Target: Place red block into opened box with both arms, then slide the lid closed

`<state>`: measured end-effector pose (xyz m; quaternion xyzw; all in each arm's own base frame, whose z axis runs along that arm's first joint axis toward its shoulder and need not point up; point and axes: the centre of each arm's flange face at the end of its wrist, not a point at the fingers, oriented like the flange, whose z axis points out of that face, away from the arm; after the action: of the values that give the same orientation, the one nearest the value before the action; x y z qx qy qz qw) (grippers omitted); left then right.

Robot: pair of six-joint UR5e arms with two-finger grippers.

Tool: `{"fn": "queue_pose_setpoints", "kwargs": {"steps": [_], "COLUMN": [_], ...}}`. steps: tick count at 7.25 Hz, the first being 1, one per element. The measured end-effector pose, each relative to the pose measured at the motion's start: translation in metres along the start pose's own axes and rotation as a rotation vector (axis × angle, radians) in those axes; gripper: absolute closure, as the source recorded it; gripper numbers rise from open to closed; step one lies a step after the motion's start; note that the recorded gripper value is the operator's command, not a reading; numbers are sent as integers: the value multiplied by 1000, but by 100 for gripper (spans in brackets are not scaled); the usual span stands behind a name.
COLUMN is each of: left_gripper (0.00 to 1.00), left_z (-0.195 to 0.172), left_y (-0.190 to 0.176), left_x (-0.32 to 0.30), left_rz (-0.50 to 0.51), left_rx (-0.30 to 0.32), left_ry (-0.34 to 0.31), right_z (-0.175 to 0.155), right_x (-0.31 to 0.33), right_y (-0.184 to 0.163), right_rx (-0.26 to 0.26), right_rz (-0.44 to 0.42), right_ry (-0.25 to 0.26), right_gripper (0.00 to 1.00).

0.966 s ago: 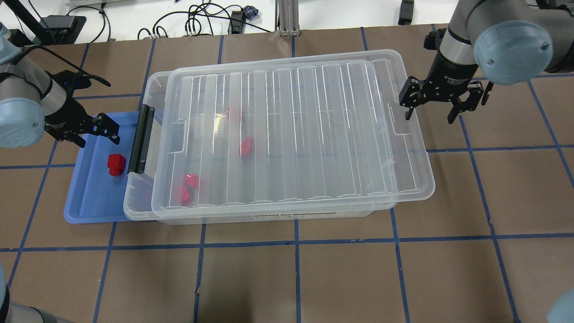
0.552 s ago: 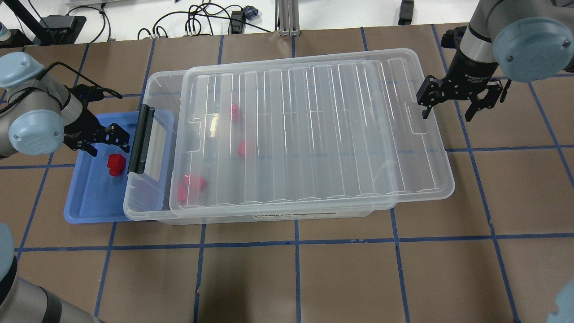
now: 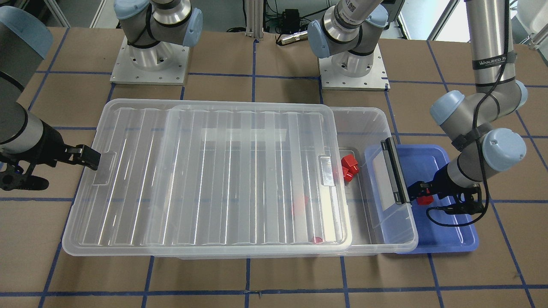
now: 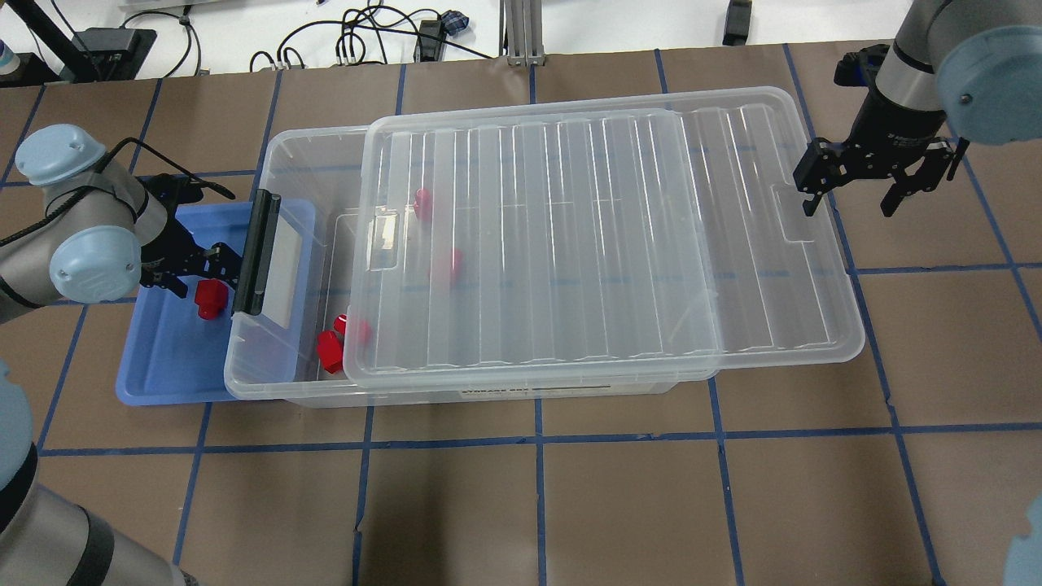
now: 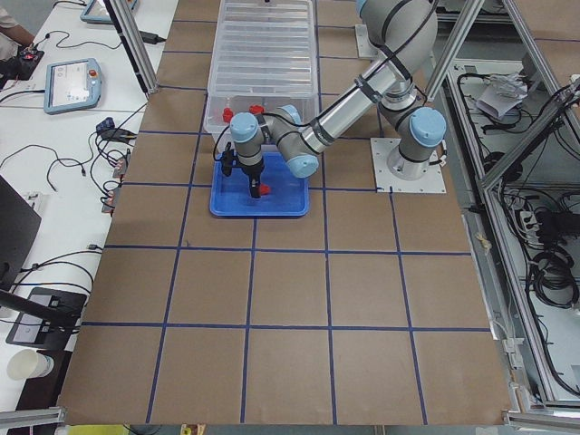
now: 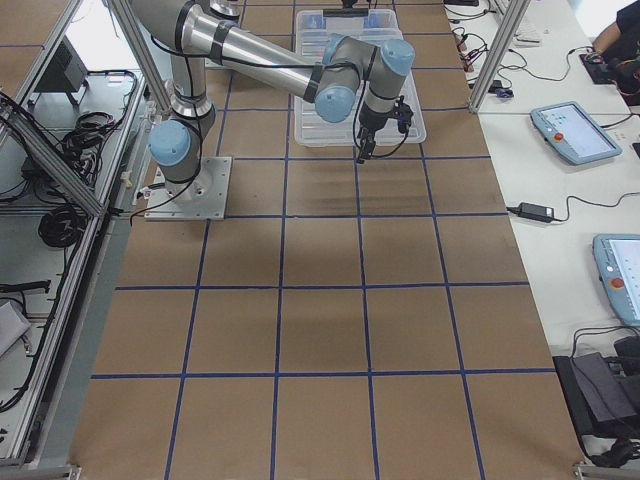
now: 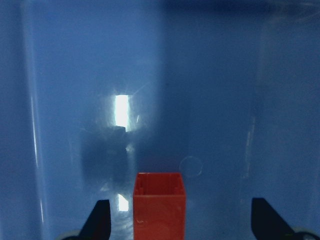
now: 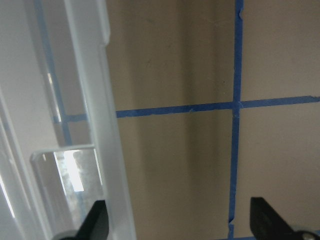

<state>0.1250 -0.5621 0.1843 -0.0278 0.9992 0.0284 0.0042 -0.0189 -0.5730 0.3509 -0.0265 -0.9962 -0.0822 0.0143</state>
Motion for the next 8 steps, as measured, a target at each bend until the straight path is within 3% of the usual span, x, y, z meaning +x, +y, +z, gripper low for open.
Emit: {"fn": "queue_pose_setpoints", "kwargs": {"steps": [3,6,8], "left_gripper": [90,95,95], "left_z": [4,-13,-56], "left_y": [8,13,13], "left_x": [1,8,13], "left_rz": [14,24,36], "left_rx": [-20,-12,-27], "left_ry": [-30,-36,-27], "right_z": [0,0,-1], "right_x": [33,62,67], "right_y": [0,0,0], "right_rx": [2,4,10], "right_rz": [-41,-86,-97], "right_ry": [16,40,52], "right_gripper": [0,0,0]}}
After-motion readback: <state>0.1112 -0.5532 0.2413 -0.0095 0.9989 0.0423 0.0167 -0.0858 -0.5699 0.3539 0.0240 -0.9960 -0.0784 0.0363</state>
